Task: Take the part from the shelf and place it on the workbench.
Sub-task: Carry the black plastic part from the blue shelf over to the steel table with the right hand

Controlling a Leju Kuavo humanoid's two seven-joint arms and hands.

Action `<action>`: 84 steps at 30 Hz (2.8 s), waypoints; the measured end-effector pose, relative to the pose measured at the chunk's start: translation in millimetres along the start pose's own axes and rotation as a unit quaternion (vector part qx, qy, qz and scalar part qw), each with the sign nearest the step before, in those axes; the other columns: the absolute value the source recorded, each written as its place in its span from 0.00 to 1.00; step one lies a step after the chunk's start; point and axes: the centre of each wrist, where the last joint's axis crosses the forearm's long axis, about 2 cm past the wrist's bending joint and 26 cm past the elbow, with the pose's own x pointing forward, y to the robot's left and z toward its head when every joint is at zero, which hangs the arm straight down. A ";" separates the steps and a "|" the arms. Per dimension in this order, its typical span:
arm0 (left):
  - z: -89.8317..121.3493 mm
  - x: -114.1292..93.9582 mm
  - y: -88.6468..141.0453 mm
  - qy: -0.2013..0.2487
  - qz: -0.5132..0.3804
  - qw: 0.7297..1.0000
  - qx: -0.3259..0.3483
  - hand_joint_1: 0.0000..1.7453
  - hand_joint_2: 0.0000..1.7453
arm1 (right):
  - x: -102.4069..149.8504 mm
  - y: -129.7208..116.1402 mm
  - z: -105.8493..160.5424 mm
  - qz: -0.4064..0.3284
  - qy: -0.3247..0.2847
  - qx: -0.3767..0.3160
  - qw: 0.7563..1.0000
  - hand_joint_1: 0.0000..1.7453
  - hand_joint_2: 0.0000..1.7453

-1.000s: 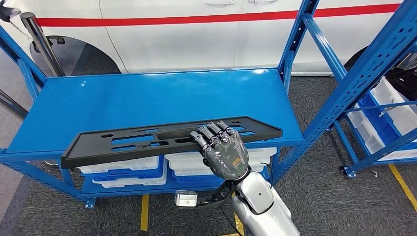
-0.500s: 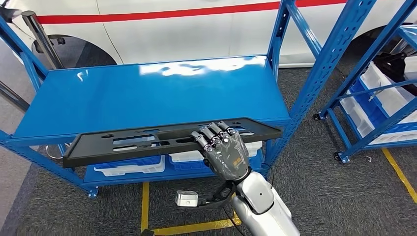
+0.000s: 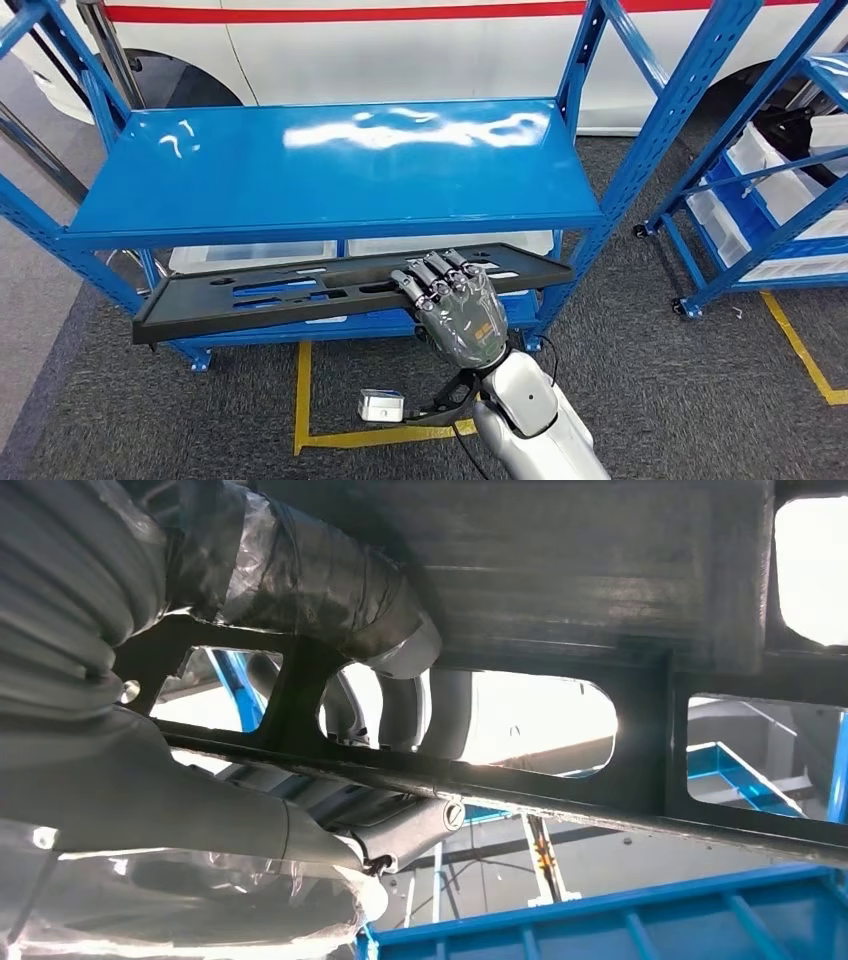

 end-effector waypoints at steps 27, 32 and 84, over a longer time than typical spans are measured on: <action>0.3 -2.7 -0.1 0.004 0.001 1.000 0.000 0.00 1.00 | -0.9 1.7 -0.5 -0.009 -0.003 -0.001 1.000 1.00 1.00; 0.2 -2.9 0.4 0.006 0.003 1.000 0.001 0.00 1.00 | -2.6 2.2 0.6 -0.010 -0.001 0.000 1.000 1.00 1.00; -0.1 -13.8 5.8 0.000 -0.007 1.000 0.004 0.00 1.00 | -2.1 18.0 -2.8 -0.059 0.031 0.015 0.998 1.00 1.00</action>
